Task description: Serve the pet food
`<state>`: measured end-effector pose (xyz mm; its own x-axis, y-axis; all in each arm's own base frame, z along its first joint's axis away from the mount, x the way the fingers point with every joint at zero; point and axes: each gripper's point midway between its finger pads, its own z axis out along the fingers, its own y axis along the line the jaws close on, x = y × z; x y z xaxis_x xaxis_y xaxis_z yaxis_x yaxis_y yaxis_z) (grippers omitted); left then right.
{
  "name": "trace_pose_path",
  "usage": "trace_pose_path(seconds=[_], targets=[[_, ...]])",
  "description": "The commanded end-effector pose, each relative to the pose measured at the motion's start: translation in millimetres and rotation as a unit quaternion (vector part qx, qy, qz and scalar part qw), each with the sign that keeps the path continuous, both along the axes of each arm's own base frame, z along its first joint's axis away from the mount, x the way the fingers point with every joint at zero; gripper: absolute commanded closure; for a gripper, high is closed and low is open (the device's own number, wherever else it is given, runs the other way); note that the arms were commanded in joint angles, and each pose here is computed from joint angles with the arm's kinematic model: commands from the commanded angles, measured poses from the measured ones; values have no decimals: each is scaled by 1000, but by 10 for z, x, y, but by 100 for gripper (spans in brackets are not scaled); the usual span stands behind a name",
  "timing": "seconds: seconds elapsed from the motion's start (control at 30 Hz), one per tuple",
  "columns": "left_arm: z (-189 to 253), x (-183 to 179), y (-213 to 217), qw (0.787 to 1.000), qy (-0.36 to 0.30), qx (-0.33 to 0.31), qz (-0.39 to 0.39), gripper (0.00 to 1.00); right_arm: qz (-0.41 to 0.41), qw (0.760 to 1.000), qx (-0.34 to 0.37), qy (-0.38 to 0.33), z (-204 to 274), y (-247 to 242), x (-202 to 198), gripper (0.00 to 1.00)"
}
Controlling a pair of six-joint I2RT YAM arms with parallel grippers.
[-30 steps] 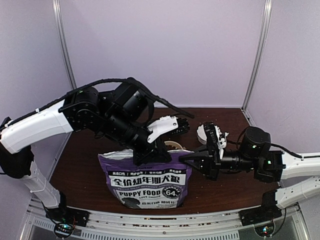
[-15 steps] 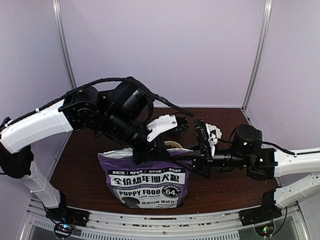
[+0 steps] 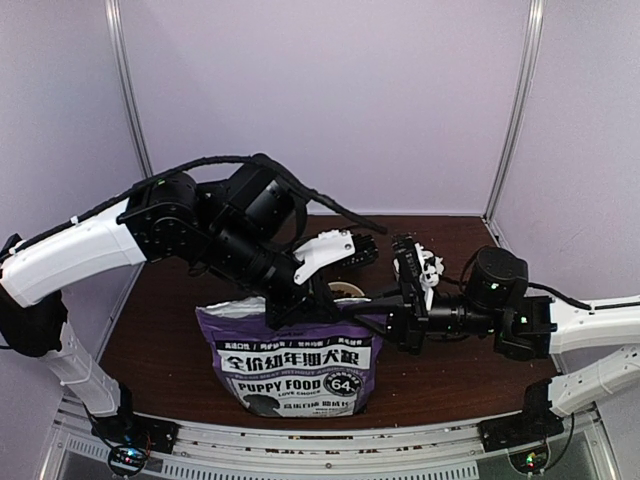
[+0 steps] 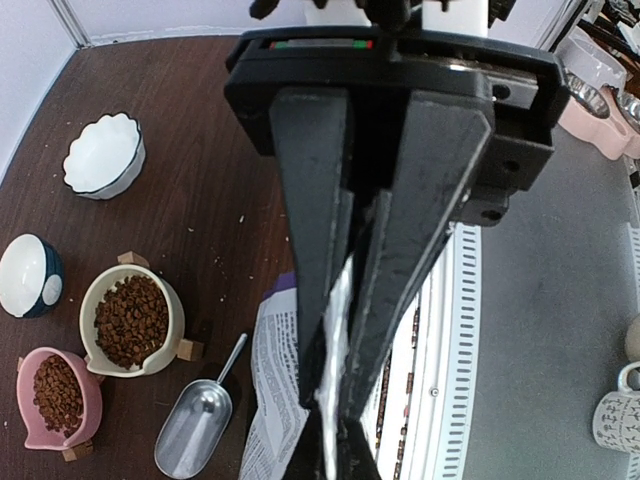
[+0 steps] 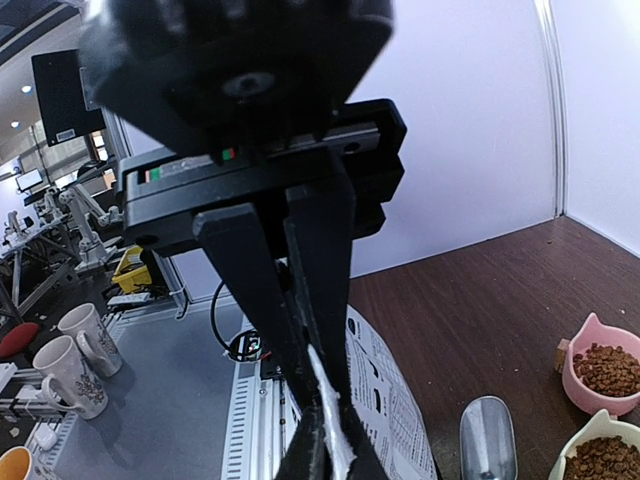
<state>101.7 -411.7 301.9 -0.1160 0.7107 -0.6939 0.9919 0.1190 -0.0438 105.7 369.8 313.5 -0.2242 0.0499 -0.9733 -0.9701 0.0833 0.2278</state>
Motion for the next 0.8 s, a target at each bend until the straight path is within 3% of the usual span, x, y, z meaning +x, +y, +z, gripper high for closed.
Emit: trace_pose_path(seconds=[0.0,0.07,0.17,0.23,0.33,0.5,0.7,0.77], targets=[[76,20,41,1000,-9,-12,1,100,-2,1000,21,-7,162,-27,-3,100],[70,20,47,1000,-11,-11,0,100,-6,1000,22,-8,167,-34,8,100],[68,47,90,1000,-18,-6,7,87,-11,1000,24,-10,177,-56,16,100],[57,66,126,1000,-21,-2,12,84,-14,1000,23,-11,173,-70,20,100],[40,77,172,1000,-22,3,16,85,-18,1000,22,-12,171,-91,28,100],[5,59,187,1000,-16,6,14,100,-20,999,22,-12,165,-105,30,100],[-52,84,217,999,-22,17,18,100,-26,999,24,-14,192,-122,42,100],[-75,106,245,999,-27,25,23,96,-27,999,26,-15,208,-131,41,100]])
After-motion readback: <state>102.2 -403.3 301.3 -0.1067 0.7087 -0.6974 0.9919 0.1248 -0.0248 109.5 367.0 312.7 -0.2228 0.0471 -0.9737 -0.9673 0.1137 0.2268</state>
